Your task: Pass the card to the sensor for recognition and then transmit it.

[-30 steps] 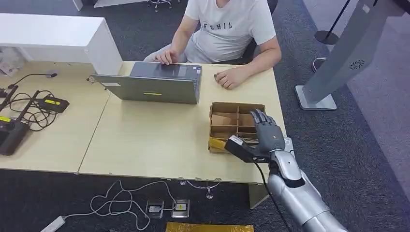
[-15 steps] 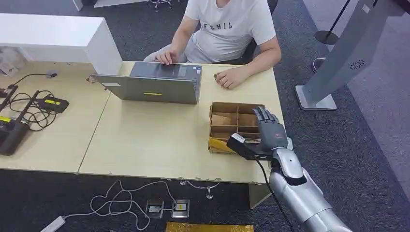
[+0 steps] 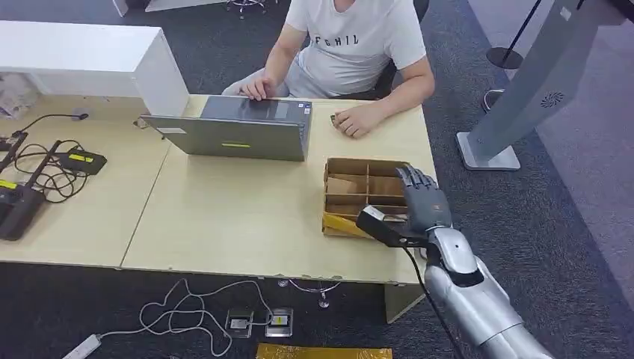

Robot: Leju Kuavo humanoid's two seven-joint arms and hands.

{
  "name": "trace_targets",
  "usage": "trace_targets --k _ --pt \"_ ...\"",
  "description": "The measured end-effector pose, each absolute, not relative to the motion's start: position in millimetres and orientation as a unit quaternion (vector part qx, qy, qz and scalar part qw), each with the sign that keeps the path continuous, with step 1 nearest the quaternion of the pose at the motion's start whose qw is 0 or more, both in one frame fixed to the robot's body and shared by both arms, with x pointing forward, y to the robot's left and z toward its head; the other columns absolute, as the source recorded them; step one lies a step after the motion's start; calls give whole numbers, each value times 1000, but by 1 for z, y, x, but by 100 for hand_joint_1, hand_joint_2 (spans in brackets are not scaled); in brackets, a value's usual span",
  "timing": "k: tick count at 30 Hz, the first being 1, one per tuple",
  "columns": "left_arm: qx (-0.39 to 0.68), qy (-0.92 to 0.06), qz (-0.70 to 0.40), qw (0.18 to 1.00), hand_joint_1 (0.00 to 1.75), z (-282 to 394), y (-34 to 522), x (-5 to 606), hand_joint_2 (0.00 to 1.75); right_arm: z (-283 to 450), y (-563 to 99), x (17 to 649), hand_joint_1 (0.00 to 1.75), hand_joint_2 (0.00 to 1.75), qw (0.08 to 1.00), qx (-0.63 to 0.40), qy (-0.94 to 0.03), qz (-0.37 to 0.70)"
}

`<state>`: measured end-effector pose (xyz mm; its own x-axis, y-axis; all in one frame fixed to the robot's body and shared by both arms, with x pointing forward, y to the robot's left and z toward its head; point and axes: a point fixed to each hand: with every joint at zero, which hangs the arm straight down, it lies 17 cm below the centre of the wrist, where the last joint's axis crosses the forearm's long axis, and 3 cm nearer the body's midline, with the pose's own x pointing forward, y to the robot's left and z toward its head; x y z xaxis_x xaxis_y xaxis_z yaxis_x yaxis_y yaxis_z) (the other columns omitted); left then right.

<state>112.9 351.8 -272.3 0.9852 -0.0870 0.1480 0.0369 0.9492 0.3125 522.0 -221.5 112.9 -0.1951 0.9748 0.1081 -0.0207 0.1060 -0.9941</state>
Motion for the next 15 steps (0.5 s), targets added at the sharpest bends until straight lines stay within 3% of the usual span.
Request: trace_targets --k 15 --pt "158 -79 -23 984 0 -272 354 112 0 133 -221 527 0 175 472 -401 -595 512"
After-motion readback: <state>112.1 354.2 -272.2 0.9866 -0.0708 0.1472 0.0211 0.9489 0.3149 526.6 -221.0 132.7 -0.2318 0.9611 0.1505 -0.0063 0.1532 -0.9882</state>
